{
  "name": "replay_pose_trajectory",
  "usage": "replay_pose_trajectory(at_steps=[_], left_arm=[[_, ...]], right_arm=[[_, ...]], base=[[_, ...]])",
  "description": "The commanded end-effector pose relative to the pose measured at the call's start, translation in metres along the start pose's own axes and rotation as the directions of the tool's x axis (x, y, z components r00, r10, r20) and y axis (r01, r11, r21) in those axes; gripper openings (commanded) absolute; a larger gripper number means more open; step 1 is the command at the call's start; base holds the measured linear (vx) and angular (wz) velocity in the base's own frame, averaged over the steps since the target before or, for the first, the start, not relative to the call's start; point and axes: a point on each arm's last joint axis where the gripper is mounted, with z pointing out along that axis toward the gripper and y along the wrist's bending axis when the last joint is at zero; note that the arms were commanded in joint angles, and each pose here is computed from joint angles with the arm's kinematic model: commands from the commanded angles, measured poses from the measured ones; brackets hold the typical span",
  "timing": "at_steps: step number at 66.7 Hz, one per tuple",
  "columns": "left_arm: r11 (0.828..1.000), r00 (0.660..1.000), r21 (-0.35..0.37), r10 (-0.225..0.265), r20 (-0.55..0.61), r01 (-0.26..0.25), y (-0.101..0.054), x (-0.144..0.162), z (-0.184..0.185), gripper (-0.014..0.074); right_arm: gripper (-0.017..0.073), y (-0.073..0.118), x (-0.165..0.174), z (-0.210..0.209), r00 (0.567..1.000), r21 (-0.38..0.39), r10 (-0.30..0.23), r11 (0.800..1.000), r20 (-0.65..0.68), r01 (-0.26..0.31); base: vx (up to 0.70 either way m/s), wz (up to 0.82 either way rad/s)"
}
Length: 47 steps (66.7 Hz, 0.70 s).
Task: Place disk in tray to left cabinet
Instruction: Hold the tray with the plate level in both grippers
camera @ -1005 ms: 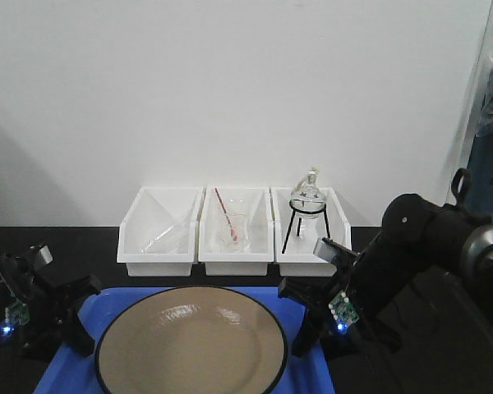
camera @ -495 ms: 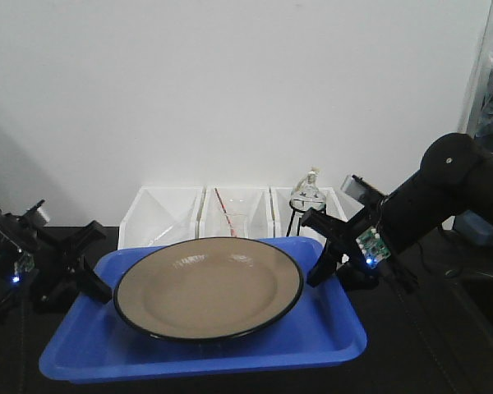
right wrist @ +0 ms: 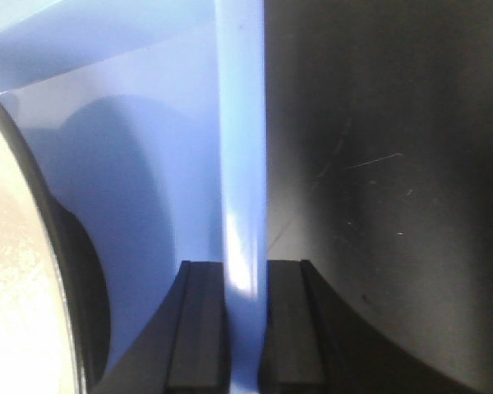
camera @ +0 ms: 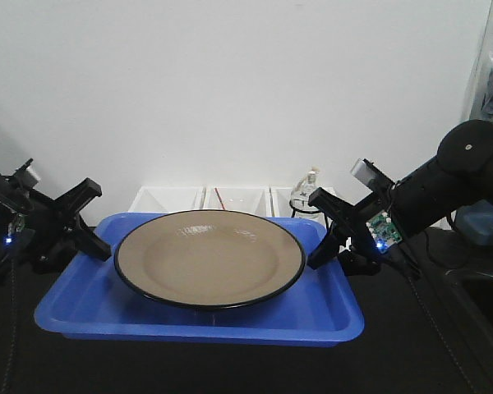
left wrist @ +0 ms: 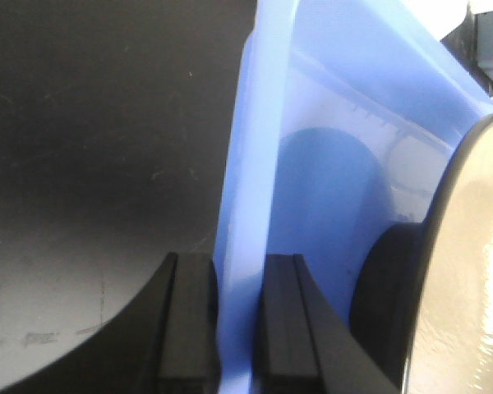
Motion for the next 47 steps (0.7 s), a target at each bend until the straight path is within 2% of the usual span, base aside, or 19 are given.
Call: replay_pose_trajectory(at_steps=[1,32,47], left_arm=[[0.95,0.997,0.305,-0.04,-0.071,0.06,-0.057,0.024,-0.028,-0.0001],[0.95,0.997,0.309,-0.034,-0.066,0.053,-0.059,0.026,-0.031,-0.0001],[0.95,0.997,0.309,-0.034,-0.066,0.053,-0.059,0.026,-0.031,0.0]], right_arm=[[-0.0006,0.058,0.026,-0.035,0.999,-0.298,-0.016,0.954,-0.043,0.002],[-0.0006,0.064,0.03,-0.056,0.999,-0.306,-0.034,0.951,0.024,0.039],[-0.0006,0.063,0.028,-0.058,0.999,-0.308,-0.024,0.951,0.041,0.035]], base=[[0.0,0.0],[0.0,0.0],[0.0,0.0]])
